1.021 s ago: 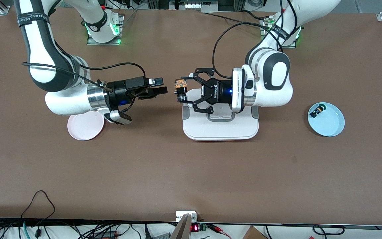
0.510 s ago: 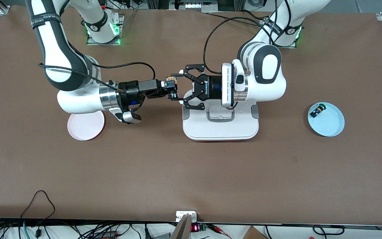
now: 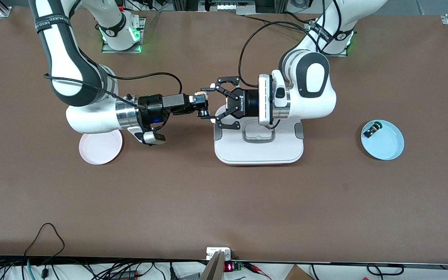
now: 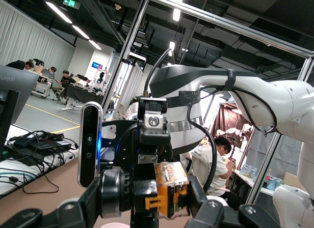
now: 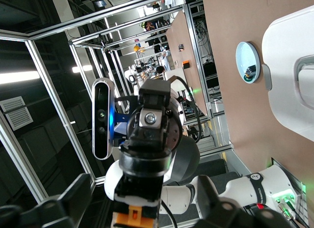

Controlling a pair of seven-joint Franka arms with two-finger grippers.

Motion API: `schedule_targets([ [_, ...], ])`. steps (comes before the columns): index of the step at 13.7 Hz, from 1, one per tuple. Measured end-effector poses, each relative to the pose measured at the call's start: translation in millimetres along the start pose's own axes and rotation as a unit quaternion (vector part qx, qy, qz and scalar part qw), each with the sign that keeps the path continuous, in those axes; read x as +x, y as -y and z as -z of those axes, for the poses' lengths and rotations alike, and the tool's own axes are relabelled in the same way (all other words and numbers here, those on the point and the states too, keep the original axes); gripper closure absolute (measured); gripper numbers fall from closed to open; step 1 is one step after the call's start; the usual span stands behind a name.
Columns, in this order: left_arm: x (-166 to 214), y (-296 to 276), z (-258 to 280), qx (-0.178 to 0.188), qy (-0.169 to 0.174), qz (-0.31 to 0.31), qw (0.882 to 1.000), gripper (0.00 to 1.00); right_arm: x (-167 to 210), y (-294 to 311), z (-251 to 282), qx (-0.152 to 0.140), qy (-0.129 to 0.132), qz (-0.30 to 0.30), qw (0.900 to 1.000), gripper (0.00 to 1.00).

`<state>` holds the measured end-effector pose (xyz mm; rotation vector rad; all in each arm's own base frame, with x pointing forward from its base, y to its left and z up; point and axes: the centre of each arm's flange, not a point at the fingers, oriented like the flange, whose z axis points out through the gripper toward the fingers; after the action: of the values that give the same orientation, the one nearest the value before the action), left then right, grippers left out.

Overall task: Transfer orange switch to right arm and place
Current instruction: 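Close the right gripper on the switch and open the left gripper, then move the switch over the white plate while the left gripper withdraws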

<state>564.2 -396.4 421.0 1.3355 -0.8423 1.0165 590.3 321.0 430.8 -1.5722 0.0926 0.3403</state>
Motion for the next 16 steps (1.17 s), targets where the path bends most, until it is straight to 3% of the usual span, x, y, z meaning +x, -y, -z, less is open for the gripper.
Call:
schedule_targets([
  [3,0.0,0.0,0.0,0.000,0.000,0.000,1.000,0.27,0.2,1.7,0.1,0.000,0.000,0.002,1.000,0.48],
  [5,1.5,0.2,-0.1,0.001,0.000,-0.005,1.000,0.27,0.3,1.6,0.5,0.000,0.000,-0.003,1.000,0.67],
  [9,2.6,0.0,-0.9,0.002,0.000,-0.005,1.000,0.27,0.4,2.4,1.2,0.000,-0.001,-0.002,1.000,0.66],
  [12,5.6,5.0,5.7,0.008,-0.002,-0.005,1.000,0.02,2.5,4.8,7.7,0.002,-0.006,0.009,1.000,0.66],
  [16,36.1,49.2,80.1,0.070,-0.026,-0.016,0.997,0.00,3.8,3.7,13.3,-0.008,-0.007,0.029,1.000,0.66],
])
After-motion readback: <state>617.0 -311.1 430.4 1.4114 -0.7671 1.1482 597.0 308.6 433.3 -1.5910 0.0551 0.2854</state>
